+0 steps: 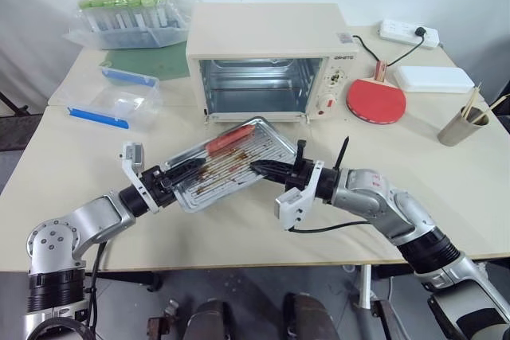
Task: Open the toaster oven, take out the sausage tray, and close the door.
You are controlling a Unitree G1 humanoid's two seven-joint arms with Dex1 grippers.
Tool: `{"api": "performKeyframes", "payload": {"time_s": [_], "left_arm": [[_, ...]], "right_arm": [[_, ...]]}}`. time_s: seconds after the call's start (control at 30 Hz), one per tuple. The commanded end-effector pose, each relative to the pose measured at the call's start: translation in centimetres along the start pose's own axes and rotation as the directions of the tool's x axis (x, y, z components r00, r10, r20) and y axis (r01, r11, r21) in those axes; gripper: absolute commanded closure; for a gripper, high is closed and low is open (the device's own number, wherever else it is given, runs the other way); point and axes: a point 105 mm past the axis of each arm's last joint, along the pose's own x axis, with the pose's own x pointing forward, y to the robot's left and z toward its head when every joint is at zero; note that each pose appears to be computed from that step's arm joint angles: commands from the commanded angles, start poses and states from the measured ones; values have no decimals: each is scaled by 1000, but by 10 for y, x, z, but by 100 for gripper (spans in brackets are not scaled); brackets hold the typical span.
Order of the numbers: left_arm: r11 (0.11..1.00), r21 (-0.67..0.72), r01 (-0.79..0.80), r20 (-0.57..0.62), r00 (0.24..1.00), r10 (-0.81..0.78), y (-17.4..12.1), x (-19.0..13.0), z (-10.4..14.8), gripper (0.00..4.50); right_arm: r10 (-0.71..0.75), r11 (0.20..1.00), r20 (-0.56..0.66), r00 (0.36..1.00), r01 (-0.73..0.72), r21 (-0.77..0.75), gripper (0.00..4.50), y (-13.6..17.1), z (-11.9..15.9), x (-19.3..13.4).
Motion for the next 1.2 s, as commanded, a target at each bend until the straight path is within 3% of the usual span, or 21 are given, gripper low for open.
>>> {"api": "performKeyframes", "payload": {"time_s": [0.03, 0.23, 0.67, 0.7, 1.03, 1.2], "left_arm": [[1000, 9, 8, -29, 1000, -7, -2, 0, -7, 386], [998, 58, 10, -7, 1000, -10, -4, -2, -2, 386], [998, 54, 39, 6, 999, -40, -6, -7, 3, 388], [998, 55, 41, 8, 999, -42, -6, -8, 4, 388], [996, 75, 45, 49, 998, -49, -6, -16, 11, 388], [995, 97, 32, 90, 995, -41, -7, -27, 15, 388]], "right_arm": [[-139, 990, 29, 990, 140, -35, 450, -37, 4, 0], [-123, 991, 32, 992, 124, -56, 450, -37, 5, 2], [4, 999, 109, 994, -9, 45, 18, -32, 3, -5], [13, 998, 115, 993, -20, 60, 4, -32, 2, -7], [72, 992, 105, 992, -83, 100, 0, -29, -7, -18], [115, 973, 58, 992, -124, 193, 0, -31, -18, -32]]}}
